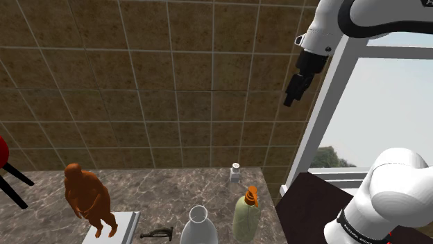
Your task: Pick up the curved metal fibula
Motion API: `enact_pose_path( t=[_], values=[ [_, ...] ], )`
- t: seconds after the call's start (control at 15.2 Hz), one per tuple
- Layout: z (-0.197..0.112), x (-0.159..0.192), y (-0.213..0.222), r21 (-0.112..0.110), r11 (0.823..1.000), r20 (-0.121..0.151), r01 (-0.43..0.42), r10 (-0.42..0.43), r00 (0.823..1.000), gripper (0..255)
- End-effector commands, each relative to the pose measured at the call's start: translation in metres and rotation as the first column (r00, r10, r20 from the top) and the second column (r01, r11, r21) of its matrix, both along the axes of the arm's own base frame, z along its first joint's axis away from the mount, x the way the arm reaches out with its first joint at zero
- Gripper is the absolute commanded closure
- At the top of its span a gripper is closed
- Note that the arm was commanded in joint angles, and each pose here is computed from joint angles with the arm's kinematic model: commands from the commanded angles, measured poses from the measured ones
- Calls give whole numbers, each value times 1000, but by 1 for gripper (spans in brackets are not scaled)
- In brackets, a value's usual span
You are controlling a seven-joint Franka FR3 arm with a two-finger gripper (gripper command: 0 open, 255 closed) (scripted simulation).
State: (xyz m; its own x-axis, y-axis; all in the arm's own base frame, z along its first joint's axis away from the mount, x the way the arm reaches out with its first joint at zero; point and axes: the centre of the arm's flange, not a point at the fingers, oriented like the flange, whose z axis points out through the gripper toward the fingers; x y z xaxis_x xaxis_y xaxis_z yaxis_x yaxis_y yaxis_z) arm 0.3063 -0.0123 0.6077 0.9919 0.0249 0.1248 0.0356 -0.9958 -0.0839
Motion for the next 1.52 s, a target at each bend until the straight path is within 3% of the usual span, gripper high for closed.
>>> enact_pose_path(
  t=[0.0,0.73,1.45],
  values=[
    [0,0,0,0,1000,0,0,0,1000,0],
    [-78,71,102,-20,986,-8,-166,166,986,0],
    [-158,124,213,-39,944,-18,-328,327,945,0]
  ],
)
